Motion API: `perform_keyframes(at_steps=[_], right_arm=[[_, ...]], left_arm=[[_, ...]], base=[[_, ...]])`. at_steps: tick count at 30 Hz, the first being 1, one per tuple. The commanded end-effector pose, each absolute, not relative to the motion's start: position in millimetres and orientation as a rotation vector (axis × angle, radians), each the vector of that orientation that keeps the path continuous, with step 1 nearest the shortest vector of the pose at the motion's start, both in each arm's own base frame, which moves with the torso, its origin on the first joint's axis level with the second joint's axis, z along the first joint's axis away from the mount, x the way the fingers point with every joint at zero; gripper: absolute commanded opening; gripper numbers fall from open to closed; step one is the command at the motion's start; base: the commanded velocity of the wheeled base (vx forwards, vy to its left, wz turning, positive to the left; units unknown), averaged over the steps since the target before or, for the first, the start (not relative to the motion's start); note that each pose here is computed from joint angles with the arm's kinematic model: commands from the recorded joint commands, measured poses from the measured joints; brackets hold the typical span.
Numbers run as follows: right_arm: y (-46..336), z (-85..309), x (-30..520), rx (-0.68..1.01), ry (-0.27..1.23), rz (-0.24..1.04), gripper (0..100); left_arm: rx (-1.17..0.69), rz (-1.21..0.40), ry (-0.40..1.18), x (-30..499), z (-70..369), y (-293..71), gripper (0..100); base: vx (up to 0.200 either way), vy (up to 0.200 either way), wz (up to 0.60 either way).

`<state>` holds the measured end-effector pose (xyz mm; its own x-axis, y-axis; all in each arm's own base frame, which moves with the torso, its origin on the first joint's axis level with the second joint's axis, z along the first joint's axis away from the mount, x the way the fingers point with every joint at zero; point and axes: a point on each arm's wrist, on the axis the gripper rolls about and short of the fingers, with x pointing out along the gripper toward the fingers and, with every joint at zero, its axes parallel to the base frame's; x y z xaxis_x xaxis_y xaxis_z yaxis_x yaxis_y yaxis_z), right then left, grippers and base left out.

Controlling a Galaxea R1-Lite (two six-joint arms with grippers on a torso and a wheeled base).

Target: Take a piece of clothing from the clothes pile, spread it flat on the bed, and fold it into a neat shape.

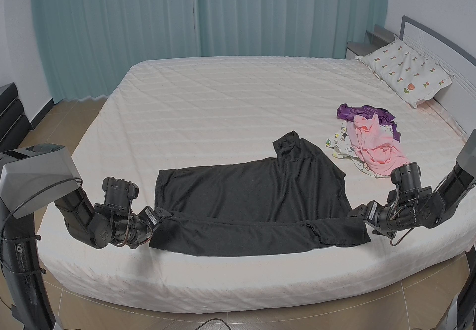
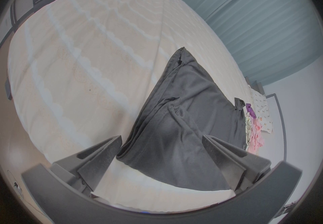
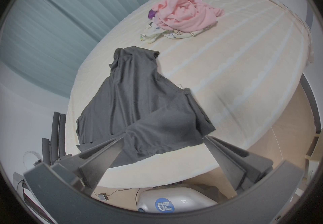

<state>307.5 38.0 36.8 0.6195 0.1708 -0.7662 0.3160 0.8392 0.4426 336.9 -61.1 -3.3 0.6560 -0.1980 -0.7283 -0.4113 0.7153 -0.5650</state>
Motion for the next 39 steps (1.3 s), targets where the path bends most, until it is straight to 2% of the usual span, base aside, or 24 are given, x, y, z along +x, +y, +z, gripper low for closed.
perform_keyframes(at_steps=[1, 20, 21, 26, 33, 39], right_arm=[[27.8, 24.4, 306.5, 0.609, 0.945, -0.129, 100], [25.1, 12.6, 305.0, 0.638, 0.887, -0.063, 100], [27.8, 11.5, 303.9, 0.634, 0.887, -0.055, 100], [30.0, 11.8, 301.9, 0.63, 0.891, -0.049, 100], [34.6, 13.2, 301.3, 0.625, 0.891, -0.034, 100], [34.6, 13.2, 301.3, 0.621, 0.891, -0.032, 100]], left_arm=[[-0.789, 0.129, 0.854, 336.0, -3.8, -61.2, 100], [-0.693, 0.028, 0.771, 357.1, 9.3, -69.5, 100], [-0.614, 0.006, 0.787, 369.6, -2.5, -71.3, 100], [-0.567, -0.019, 0.781, 390.8, -17.8, -78.9, 100], [-0.444, -0.051, 0.807, 390.8, -25.9, -83.0, 100], [-0.442, -0.043, 0.793, 396.2, -26.2, -80.8, 100]], base=[[0.0, 0.0, 0.0], [0.0, 0.0, 0.0], [0.0, 0.0, 0.0], [0.0, 0.0, 0.0], [0.0, 0.0, 0.0], [0.0, 0.0, 0.0]])
